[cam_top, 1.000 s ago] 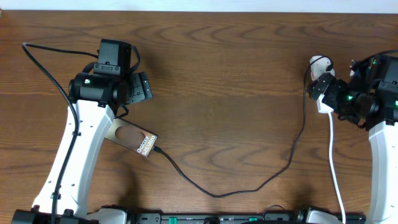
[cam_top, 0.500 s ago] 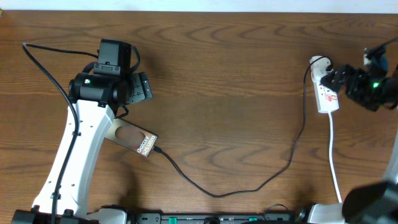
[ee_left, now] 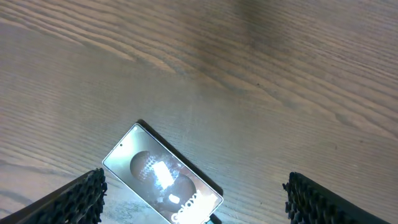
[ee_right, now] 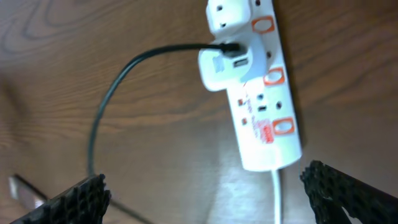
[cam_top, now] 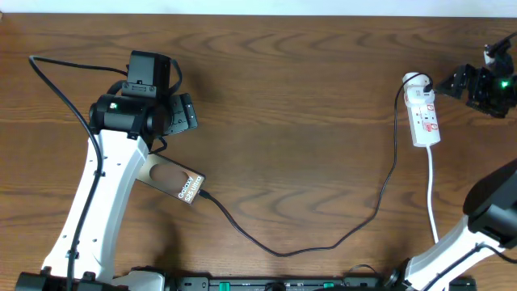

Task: Plug charger to phone and switch on socket
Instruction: 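Move the right gripper over the white power strip's switch, then press the orange switch beside the plugged socket with the right gripper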

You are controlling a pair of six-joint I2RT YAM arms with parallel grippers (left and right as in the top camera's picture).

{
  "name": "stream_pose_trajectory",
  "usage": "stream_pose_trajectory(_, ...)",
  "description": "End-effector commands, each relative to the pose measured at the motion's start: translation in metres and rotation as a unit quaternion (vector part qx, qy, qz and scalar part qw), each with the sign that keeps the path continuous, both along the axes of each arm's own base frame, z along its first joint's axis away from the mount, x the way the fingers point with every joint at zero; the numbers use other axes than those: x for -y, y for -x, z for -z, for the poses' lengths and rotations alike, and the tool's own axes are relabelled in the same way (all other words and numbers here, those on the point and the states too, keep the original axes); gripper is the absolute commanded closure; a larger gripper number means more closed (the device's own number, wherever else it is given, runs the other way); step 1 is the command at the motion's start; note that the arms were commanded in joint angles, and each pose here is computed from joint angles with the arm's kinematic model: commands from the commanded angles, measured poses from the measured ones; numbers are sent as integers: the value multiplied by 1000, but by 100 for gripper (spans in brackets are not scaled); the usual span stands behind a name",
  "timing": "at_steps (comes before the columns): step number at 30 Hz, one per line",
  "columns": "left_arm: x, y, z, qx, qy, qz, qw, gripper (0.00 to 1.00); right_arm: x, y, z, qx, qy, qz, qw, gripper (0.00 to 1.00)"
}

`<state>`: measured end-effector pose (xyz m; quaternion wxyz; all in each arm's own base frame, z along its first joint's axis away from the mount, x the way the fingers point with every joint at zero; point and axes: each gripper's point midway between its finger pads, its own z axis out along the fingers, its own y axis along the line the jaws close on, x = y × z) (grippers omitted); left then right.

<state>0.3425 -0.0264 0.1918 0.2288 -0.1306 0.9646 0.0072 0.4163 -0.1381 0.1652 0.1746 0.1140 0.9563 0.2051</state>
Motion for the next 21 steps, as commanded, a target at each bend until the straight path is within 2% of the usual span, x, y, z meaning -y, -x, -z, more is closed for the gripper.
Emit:
stream_pose_trajectory(1,-2,-3,-7,9,-8,1,1000,10,5,-11,15,15,5,-35,999,1)
stream_pose_trajectory(10,-2,-3,-7,9,-8,1,1000,10,7,-48,57,52,-32,-45,997,1)
stream_pose_trajectory(21,-2,-3,-7,9,-8,1,1000,10,-2,-57,83,43,-48,-55,996,1)
